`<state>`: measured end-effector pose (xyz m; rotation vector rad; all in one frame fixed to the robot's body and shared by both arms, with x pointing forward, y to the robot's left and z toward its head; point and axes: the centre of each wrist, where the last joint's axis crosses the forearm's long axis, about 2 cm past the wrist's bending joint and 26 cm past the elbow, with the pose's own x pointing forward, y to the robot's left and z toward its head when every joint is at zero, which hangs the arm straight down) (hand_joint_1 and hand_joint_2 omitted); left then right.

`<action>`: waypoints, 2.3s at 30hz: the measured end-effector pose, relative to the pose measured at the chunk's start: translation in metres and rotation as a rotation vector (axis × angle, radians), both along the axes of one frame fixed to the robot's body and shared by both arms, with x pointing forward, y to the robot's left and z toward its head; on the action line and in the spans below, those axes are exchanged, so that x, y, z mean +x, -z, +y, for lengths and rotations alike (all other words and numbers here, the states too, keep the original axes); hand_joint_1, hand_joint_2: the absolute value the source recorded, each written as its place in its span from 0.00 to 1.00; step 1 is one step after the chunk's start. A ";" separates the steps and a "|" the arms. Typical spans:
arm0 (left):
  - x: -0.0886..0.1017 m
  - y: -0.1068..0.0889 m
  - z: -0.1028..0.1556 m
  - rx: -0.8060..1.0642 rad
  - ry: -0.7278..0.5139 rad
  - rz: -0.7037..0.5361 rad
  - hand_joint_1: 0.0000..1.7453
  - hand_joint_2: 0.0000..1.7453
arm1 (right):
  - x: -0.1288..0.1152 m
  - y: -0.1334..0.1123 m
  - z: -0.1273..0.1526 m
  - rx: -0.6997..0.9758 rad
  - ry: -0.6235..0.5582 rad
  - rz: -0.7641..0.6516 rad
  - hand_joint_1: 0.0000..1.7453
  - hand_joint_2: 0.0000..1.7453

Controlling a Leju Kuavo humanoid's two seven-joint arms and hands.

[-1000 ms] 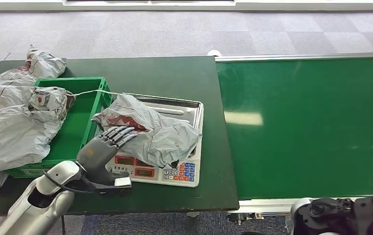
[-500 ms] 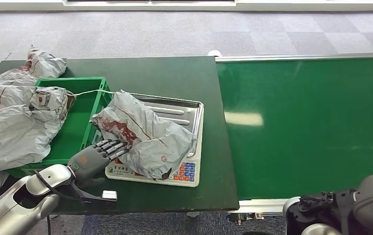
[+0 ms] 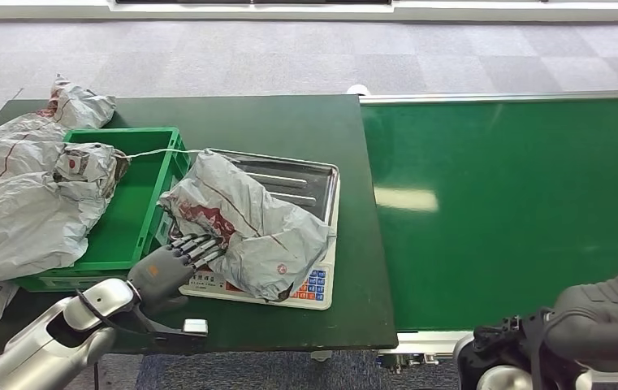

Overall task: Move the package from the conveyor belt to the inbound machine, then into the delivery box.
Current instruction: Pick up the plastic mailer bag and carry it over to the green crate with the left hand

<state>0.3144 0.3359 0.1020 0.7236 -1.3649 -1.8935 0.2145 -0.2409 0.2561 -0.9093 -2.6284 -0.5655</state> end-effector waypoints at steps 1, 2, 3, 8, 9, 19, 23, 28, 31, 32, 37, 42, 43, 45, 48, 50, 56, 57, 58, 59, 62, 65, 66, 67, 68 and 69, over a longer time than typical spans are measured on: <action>0.000 0.000 0.000 -0.005 -0.002 0.000 0.02 1.00 | 0.000 0.002 0.001 -0.001 -0.005 0.008 0.00 0.00; 0.000 0.000 0.000 -0.014 -0.005 -0.004 0.06 1.00 | 0.000 0.004 0.002 -0.002 -0.010 0.016 0.00 0.00; -0.001 0.000 0.000 -0.026 -0.008 -0.012 0.09 1.00 | 0.000 0.006 0.003 -0.003 -0.015 0.023 0.00 0.00; -0.004 0.000 0.000 -0.122 -0.045 -0.143 0.00 0.75 | -0.002 0.013 0.007 -0.008 -0.043 0.054 0.00 0.00; -0.003 -0.001 0.000 -0.142 -0.055 -0.165 0.00 0.50 | -0.002 0.014 0.008 -0.009 -0.048 0.059 0.00 0.00; 0.010 -0.021 -0.008 -0.241 -0.107 -0.286 0.00 0.00 | -0.001 0.023 0.017 -0.033 -0.081 0.095 0.00 0.00; 0.016 -0.032 -0.011 -0.262 -0.105 -0.321 0.00 0.00 | -0.001 0.026 0.020 -0.041 -0.097 0.106 0.00 0.00; 0.024 -0.044 -0.015 -0.266 -0.093 -0.344 0.00 0.00 | 0.001 0.031 0.025 -0.049 -0.126 0.125 0.00 0.00; 0.031 -0.047 -0.023 -0.271 -0.068 -0.350 0.00 0.00 | 0.003 0.035 0.028 -0.051 -0.145 0.140 0.00 0.00; 0.034 -0.047 -0.028 -0.276 -0.059 -0.352 0.00 0.00 | 0.003 0.037 0.030 -0.051 -0.153 0.146 0.00 0.00; 0.049 -0.040 -0.054 -0.329 -0.053 -0.339 0.00 0.25 | 0.006 0.045 0.035 -0.058 -0.180 0.178 0.00 0.00; 0.055 -0.032 -0.074 -0.342 -0.051 -0.304 0.00 1.00 | 0.007 0.050 0.038 -0.062 -0.193 0.198 0.00 0.00; 0.055 -0.030 -0.079 -0.346 -0.052 -0.297 0.00 1.00 | 0.007 0.051 0.039 -0.062 -0.197 0.201 0.00 0.00; 0.056 -0.024 -0.090 -0.356 -0.055 -0.284 0.00 1.00 | 0.008 0.052 0.040 -0.063 -0.206 0.207 0.00 0.00; 0.057 -0.019 -0.103 -0.366 -0.056 -0.267 0.10 1.00 | 0.010 0.054 0.042 -0.066 -0.212 0.212 0.00 0.00; 0.058 -0.016 -0.110 -0.368 -0.049 -0.263 0.60 1.00 | 0.010 0.055 0.042 -0.067 -0.215 0.217 0.00 0.00; 0.055 -0.007 -0.136 -0.345 -0.018 -0.268 1.00 1.00 | 0.011 0.059 0.044 -0.070 -0.220 0.234 0.00 0.00; 0.055 -0.006 -0.139 -0.342 -0.015 -0.265 1.00 1.00 | 0.011 0.060 0.044 -0.070 -0.221 0.236 0.00 0.25; 0.054 -0.005 -0.141 -0.338 -0.012 -0.262 1.00 1.00 | 0.011 0.060 0.044 -0.069 -0.222 0.237 0.00 0.50; 0.054 -0.004 -0.143 -0.335 -0.011 -0.259 1.00 1.00 | 0.011 0.061 0.045 -0.068 -0.224 0.239 0.00 0.75; 0.054 -0.003 -0.146 -0.328 -0.009 -0.252 1.00 1.00 | 0.012 0.062 0.045 -0.065 -0.229 0.246 0.00 1.00; 0.055 -0.003 -0.146 -0.323 -0.011 -0.250 1.00 1.00 | 0.012 0.063 0.046 -0.062 -0.234 0.254 0.00 1.00; 0.056 -0.004 -0.146 -0.321 -0.011 -0.249 1.00 1.00 | 0.012 0.063 0.046 -0.061 -0.236 0.257 0.00 1.00; 0.057 -0.004 -0.146 -0.318 -0.010 -0.248 1.00 1.00 | 0.012 0.063 0.047 -0.060 -0.238 0.259 0.00 1.00; 0.058 -0.005 -0.146 -0.314 -0.008 -0.246 1.00 1.00 | 0.012 0.063 0.047 -0.059 -0.240 0.261 0.00 1.00; 0.058 -0.006 -0.146 -0.311 -0.006 -0.244 1.00 1.00 | 0.012 0.064 0.047 -0.059 -0.242 0.263 0.00 1.00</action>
